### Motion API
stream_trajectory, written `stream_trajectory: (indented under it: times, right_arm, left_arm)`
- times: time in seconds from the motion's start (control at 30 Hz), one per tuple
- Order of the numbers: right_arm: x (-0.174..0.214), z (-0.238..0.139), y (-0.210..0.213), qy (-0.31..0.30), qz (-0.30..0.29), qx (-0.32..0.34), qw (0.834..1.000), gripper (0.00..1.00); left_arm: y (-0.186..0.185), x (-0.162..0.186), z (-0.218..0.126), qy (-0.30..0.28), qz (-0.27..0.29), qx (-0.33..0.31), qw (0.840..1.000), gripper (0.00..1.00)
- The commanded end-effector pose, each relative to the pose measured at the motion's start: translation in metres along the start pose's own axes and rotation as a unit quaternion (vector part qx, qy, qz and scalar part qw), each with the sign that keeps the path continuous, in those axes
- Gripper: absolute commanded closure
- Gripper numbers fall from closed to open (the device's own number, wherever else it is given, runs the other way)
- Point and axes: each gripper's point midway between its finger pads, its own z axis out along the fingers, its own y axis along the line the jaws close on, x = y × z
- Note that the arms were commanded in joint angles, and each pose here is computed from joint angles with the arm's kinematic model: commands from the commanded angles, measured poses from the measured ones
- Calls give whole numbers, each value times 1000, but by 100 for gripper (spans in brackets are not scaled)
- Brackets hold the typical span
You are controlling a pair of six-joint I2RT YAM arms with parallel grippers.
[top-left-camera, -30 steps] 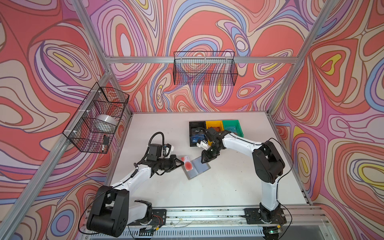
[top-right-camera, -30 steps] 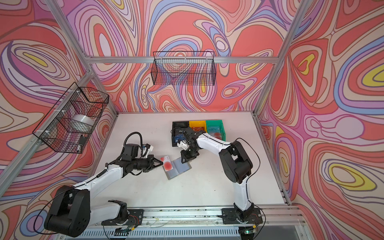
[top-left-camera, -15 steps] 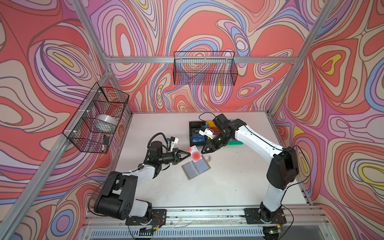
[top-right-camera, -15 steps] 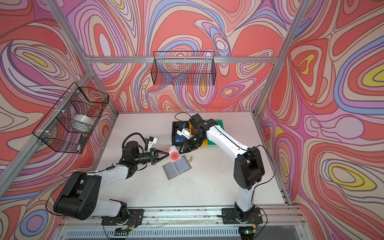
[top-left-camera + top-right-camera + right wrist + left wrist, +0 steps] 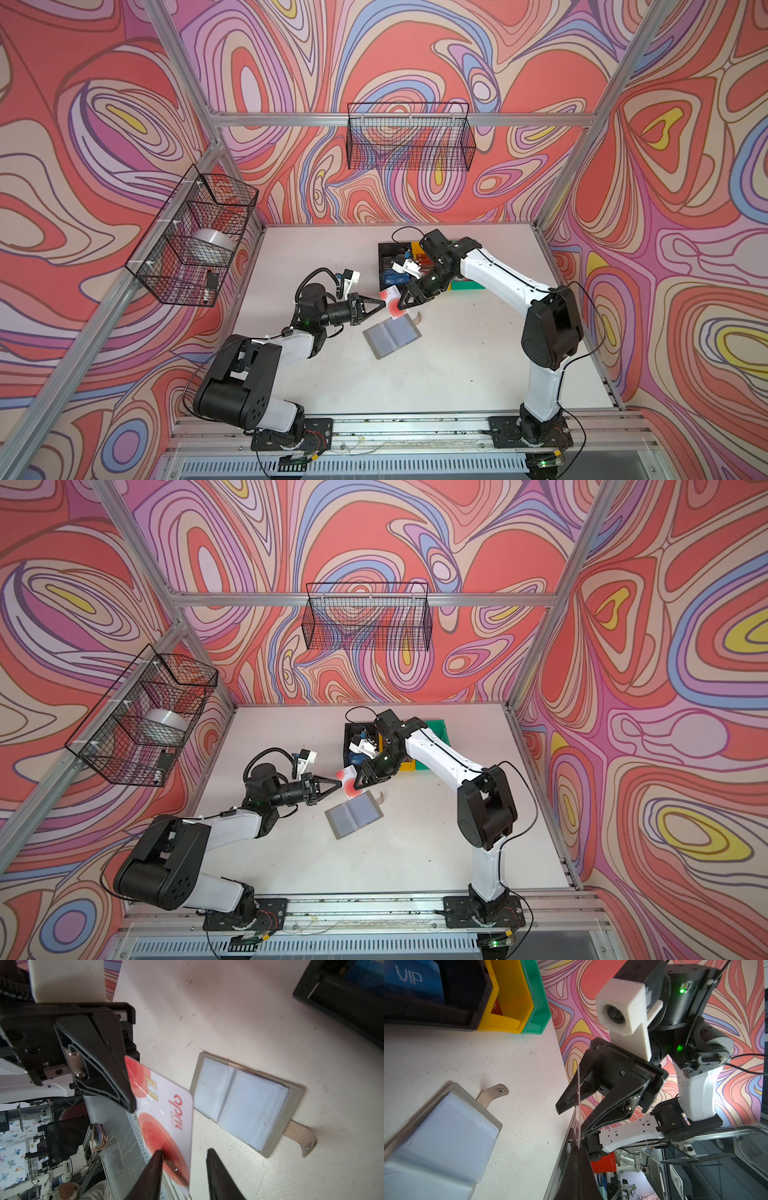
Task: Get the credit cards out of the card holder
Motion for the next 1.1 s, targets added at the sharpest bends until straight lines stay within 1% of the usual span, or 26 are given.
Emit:
stream_trajectory:
  times: [0.0,0.07,0.17,0.2,0.23,0.33,0.43,0.47,0.5,0.57,0.63,0.67,0.7,0.73,0.77,0.8,0.83,0.87,0.97,1.03,1.07]
  right_arm:
    - [-6,-3,12,-6,-16,-28,999,68]
    - [-6,-4,17,-7,-20,-38,999,72]
    - [-5,-7,21,-12,-25,-44,999,81]
    - [-5,-8,22,-13,-26,-43,999,84]
    - [-4,-8,23,-13,-28,-45,999,88]
    - [-3,-11,28,-10,-37,-51,998,99]
    - [3,-12,24,5,-46,-40,998,100]
    - [7,-14,26,15,-49,-45,998,100]
    - [11,-16,28,24,-66,-51,996,100]
    - [16,-21,25,39,-89,-34,995,100]
    - [21,-30,7,54,-109,36,992,100]
    - [23,-35,-5,63,-118,81,988,100]
    - [24,-45,-24,72,-123,146,979,100]
    - [27,-57,-41,85,-124,199,968,100]
    - [33,-66,-50,106,-140,221,960,100]
    - [37,-77,-67,128,-153,264,944,100]
    - [37,-95,-88,137,-151,315,927,100]
    - [36,-111,-104,139,-142,346,917,100]
    - [28,-160,-139,118,-108,397,904,100]
    - [28,-184,-156,125,-105,425,890,100]
    - [26,-197,-163,135,-117,440,880,100]
  left_arm:
    - [-4,-1,1,-1,17,5,1000,100]
    - [-1,0,1,-2,14,1,1000,100]
    - [2,1,1,-1,12,-3,1000,100]
    - [3,2,1,1,11,-4,1000,97]
    - [4,4,0,1,10,-6,1000,91]
    - [11,9,-1,8,2,-17,1000,82]
    - [20,17,-3,16,-1,-34,999,72]
    - [24,19,-4,18,-3,-45,999,71]
    - [29,22,-6,19,-6,-59,998,70]
    - [40,28,-9,27,-10,-92,995,70]
    - [47,33,-14,37,-5,-128,991,70]
    - [49,35,-17,41,-5,-144,989,70]
    - [53,39,-21,44,-4,-159,986,70]
    - [45,32,-20,43,9,-164,985,70]
    - [44,31,-21,45,12,-172,984,70]
    - [43,30,-23,45,14,-179,983,70]
    - [44,29,-24,43,14,-186,982,70]
    - [43,28,-24,43,15,-188,981,70]
    - [41,25,-24,42,17,-193,980,69]
    - [41,25,-24,41,17,-195,980,69]
    - [41,25,-24,42,16,-195,980,70]
